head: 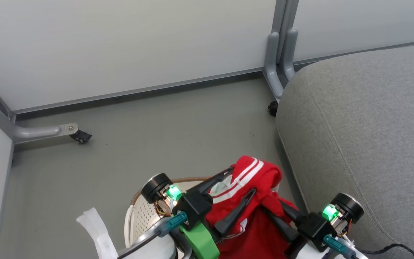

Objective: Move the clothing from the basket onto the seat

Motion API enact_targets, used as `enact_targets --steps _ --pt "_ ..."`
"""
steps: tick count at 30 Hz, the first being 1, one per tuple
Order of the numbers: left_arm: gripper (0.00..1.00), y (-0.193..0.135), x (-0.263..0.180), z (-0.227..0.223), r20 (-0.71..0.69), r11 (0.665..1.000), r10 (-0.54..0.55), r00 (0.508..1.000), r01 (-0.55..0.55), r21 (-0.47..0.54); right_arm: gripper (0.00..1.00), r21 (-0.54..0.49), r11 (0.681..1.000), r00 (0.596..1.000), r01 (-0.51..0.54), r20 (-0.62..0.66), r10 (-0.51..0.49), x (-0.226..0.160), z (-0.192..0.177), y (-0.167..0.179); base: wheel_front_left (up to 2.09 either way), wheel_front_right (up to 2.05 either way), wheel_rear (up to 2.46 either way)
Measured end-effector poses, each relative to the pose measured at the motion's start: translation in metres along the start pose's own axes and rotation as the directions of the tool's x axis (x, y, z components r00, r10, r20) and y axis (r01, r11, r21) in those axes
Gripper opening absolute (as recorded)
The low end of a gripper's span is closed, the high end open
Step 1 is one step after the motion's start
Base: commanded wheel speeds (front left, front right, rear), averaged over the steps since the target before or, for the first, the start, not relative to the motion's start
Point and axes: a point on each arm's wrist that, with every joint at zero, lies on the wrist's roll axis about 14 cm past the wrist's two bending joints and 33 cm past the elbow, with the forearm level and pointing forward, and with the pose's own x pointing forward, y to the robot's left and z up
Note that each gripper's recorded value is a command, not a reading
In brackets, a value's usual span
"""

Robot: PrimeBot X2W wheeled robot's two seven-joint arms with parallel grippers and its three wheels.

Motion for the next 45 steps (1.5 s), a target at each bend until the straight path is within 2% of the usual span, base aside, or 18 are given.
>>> enact_targets --steps 15,21,35,45 --pt "1.00 0.005 -0.001 0.000 0.005 1.000 0.025 1.000 -0.025 0.004 0.00 0.001 1.000 1.000 0.002 -0.003 -0.002 0.000 -0.001 -0.002 0.00 0.00 0.00" --pt "1.00 0.008 -0.001 0.002 0.017 0.999 0.035 0.999 -0.035 0.006 0.00 0.008 0.999 0.999 0.032 0.003 -0.032 0.001 0.000 -0.009 0.00 0.00 0.00" --pt "1.00 0.007 0.005 0.008 0.039 1.000 0.024 0.999 -0.024 0.004 0.00 0.035 0.983 0.982 0.179 0.047 -0.181 -0.009 0.014 -0.043 0.00 0.00 0.00" --pt "1.00 -0.007 0.016 0.003 0.036 0.999 -0.041 0.999 0.041 -0.019 0.00 0.019 0.949 0.947 0.314 0.065 -0.315 -0.030 0.022 -0.081 0.00 0.00 0.00"
